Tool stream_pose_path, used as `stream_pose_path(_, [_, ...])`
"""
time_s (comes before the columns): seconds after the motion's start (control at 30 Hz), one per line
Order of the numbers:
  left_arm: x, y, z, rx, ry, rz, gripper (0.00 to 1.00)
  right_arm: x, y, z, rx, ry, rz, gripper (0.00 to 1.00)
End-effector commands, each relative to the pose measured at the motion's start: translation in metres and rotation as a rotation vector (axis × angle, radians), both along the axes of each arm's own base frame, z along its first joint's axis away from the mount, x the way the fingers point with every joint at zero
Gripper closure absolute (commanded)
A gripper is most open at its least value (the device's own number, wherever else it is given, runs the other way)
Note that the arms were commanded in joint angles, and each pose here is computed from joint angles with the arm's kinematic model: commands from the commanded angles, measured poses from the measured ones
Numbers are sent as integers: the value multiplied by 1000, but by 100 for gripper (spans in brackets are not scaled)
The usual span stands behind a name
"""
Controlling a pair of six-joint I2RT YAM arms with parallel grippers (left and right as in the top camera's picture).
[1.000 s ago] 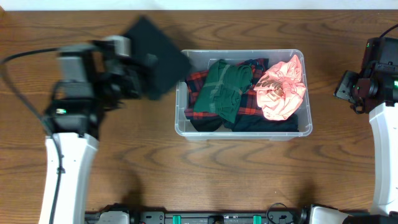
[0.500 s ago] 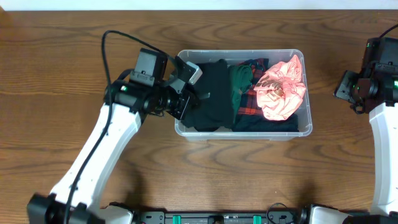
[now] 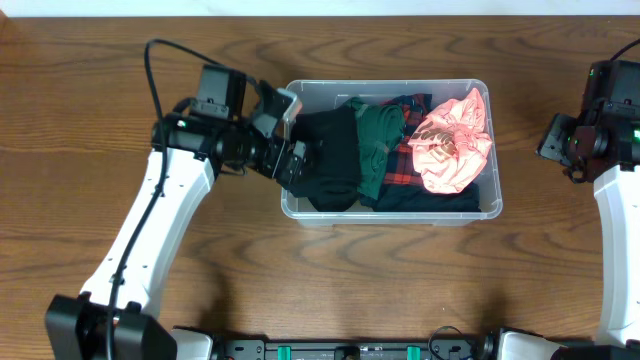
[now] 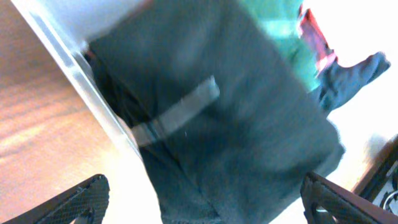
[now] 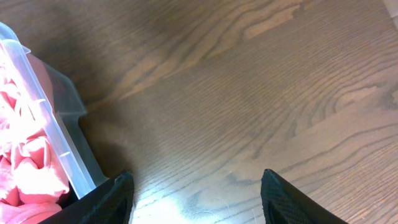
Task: Pack container
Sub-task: 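Carry the black cloth with the left gripper into the bin's left side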
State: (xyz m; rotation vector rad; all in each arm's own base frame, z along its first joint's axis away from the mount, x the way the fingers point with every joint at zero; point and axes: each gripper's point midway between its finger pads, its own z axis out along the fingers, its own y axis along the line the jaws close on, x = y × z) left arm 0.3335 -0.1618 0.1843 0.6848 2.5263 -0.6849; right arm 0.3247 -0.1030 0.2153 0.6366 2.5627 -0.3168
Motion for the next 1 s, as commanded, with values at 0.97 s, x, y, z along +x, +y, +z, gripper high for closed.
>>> stream_pose_path(0.97, [-3,-51,-125,205,358,96,2,-1,-2,-2,0,13,1,36])
